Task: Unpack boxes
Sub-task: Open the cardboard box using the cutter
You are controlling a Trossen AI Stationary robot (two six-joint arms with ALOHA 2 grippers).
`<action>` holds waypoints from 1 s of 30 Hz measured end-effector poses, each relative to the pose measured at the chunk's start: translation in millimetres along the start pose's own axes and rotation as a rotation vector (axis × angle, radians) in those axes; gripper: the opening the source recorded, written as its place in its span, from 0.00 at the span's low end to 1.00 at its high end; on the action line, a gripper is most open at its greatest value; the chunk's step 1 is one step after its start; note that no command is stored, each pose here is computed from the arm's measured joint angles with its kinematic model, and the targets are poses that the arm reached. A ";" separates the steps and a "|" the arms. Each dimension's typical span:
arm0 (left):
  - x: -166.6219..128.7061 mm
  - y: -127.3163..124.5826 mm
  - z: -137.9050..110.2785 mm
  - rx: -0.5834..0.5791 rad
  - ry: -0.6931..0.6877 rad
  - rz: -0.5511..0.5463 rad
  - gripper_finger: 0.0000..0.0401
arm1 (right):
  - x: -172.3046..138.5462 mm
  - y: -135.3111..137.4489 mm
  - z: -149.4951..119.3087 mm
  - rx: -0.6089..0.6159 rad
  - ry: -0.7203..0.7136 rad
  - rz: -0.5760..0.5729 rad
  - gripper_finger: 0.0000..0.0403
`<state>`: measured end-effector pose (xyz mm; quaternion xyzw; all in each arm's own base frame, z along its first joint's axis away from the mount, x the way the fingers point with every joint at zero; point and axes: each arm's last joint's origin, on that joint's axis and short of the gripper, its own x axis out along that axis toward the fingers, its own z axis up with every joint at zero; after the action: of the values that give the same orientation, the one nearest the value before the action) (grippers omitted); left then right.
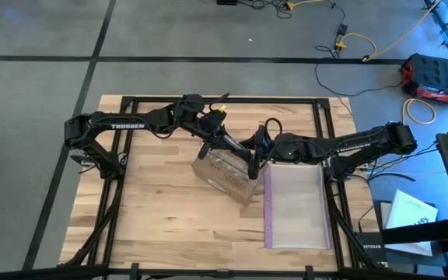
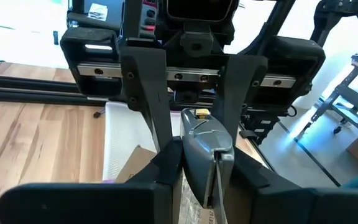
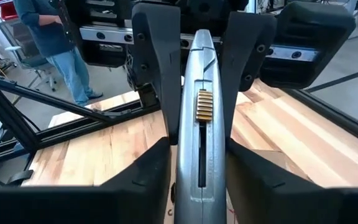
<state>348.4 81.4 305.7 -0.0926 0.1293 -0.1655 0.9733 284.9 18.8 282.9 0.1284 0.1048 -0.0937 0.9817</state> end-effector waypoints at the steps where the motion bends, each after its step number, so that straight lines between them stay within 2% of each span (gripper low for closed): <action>1: 0.0 0.0 0.0 0.003 0.000 0.001 0.14 | 0.0 -0.2 -0.4 -0.008 0.004 -0.002 0.25; 4: -1.1 2.1 0.0 0.017 0.000 0.020 0.14 | 0.0 -1.1 -1.2 -0.008 0.009 -0.021 0.16; 15: -5.6 8.6 -5.1 0.105 0.053 0.041 0.16 | 0.5 -0.7 -0.2 -0.056 0.039 -0.040 0.15; 18: -8.0 10.9 -7.1 0.117 0.075 0.042 0.29 | -1.2 1.1 7.1 -0.080 0.089 -0.072 0.15; 21: -12.2 19.0 -11.7 0.103 0.100 0.078 0.46 | -6.0 4.8 25.9 -0.100 0.122 -0.117 0.15; 23: -15.1 22.4 -13.6 0.085 0.117 0.090 0.54 | -12.2 5.4 34.2 -0.126 0.203 -0.156 0.15; 26: -21.7 28.8 -16.8 0.061 0.150 0.109 0.63 | -22.2 6.1 48.9 -0.141 0.292 -0.216 0.15; 30: -30.8 37.3 -26.3 0.051 0.240 0.159 0.66 | -45.5 9.8 68.1 -0.125 0.435 -0.265 0.15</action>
<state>323.9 123.1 279.2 -0.0368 0.2475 -0.1008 0.9629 255.6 16.7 360.1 0.0698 0.3350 -0.1851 0.9212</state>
